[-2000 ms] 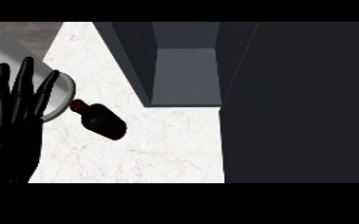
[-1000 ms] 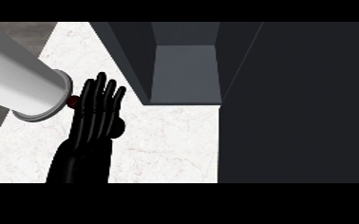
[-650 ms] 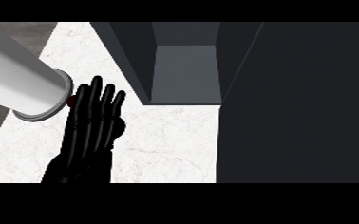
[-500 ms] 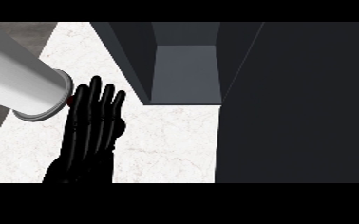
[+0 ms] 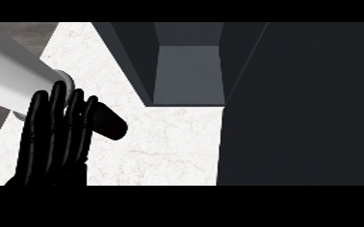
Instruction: Pick up the wine, place it into the cabinet and close the cabinet
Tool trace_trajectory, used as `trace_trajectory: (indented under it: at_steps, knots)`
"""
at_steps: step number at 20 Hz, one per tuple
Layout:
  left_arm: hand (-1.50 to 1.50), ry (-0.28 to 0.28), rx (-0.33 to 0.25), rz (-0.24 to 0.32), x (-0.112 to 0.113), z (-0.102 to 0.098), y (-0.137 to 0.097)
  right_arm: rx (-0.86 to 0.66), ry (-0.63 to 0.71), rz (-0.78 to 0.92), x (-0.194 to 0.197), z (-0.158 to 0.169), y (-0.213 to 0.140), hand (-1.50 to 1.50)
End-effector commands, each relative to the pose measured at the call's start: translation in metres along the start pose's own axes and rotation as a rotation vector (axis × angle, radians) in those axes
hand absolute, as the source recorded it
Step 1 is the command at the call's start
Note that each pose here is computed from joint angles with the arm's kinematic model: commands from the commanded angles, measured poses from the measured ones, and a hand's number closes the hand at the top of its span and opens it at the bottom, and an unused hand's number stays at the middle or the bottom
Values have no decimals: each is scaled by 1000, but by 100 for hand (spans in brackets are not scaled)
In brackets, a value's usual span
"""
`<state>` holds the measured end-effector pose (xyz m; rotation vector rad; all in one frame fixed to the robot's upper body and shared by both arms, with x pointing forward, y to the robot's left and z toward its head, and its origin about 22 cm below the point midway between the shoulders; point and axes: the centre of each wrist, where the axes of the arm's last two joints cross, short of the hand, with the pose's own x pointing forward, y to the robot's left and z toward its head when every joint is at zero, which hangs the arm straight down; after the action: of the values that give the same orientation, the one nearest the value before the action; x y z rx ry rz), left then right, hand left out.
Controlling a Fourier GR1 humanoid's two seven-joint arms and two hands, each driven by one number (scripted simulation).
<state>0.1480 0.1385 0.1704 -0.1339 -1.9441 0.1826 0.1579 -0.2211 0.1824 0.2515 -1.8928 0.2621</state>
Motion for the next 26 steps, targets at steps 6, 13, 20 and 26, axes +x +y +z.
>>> trace_trajectory:
  at_steps: [6, 13, 20, 26]
  knots:
    - [-150, -11, 89, -45, 17, -1, 37, -8, -31, 26, 36, 19, 9, -150]
    - [-150, 11, 146, -64, 11, -19, 56, 8, -57, 9, 30, 19, 3, -150]
    - [-150, 85, 138, -52, 13, -11, 91, -12, -60, 11, 34, 20, 9, -150]
    - [-150, 143, 177, -23, -35, -20, 116, -2, -61, 19, 32, 18, 0, -150]
